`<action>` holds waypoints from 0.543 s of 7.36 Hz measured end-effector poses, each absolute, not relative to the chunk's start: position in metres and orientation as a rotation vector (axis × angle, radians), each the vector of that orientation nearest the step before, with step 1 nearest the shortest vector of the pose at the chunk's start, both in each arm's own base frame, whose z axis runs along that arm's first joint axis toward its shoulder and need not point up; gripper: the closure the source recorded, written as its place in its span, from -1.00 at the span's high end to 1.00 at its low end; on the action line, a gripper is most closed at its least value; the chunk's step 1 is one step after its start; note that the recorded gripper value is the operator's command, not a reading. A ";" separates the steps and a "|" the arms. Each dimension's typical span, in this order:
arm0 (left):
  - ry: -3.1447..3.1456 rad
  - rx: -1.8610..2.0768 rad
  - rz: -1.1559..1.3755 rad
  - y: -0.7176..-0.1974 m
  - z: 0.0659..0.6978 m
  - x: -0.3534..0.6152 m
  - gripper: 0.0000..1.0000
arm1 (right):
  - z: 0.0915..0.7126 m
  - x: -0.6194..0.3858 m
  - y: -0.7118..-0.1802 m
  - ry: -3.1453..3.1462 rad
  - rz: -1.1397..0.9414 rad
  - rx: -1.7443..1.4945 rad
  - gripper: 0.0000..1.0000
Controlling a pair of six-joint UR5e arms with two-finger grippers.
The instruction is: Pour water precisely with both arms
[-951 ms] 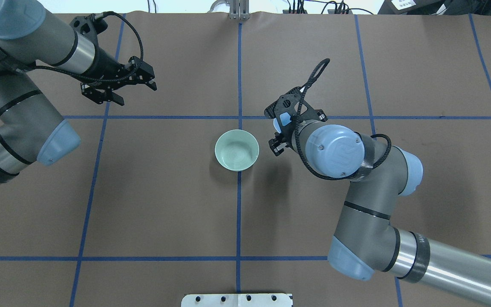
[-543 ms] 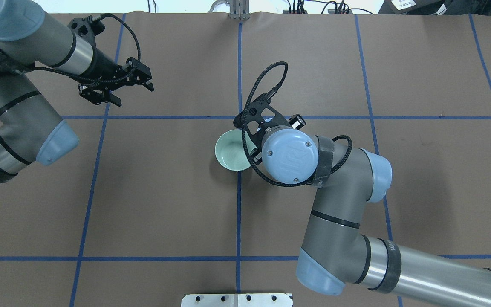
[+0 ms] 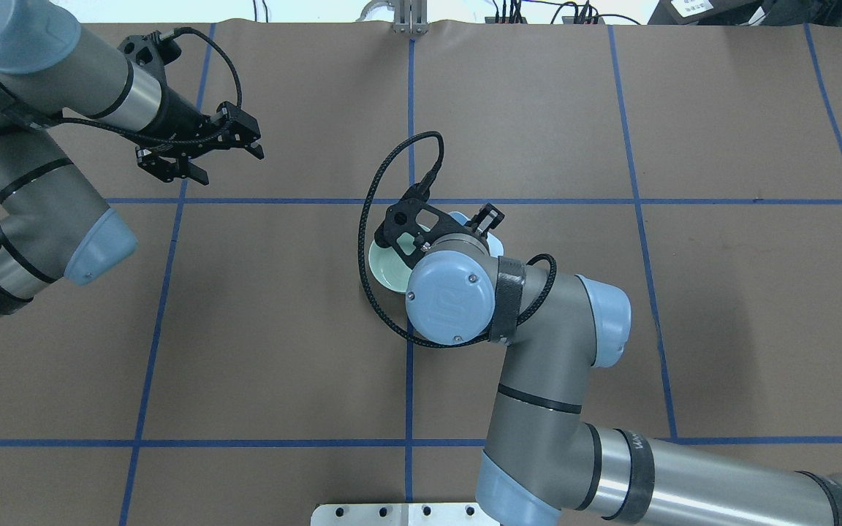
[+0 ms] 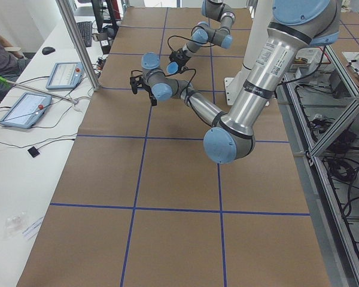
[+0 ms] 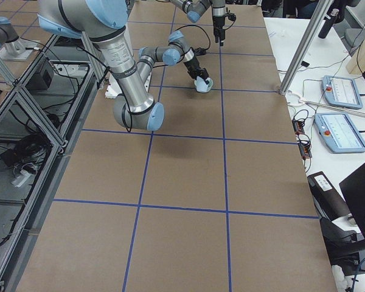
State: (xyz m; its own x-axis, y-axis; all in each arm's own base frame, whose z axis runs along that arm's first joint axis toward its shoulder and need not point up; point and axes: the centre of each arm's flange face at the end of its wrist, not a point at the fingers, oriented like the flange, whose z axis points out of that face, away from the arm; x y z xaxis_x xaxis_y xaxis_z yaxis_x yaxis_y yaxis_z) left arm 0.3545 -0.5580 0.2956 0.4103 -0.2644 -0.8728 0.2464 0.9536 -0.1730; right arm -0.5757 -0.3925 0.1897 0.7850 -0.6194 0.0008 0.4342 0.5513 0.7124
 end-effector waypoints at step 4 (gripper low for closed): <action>1.102 -0.021 -0.325 -0.559 0.295 0.356 0.99 | 0.174 -0.595 -0.397 -0.091 -0.762 0.736 -0.46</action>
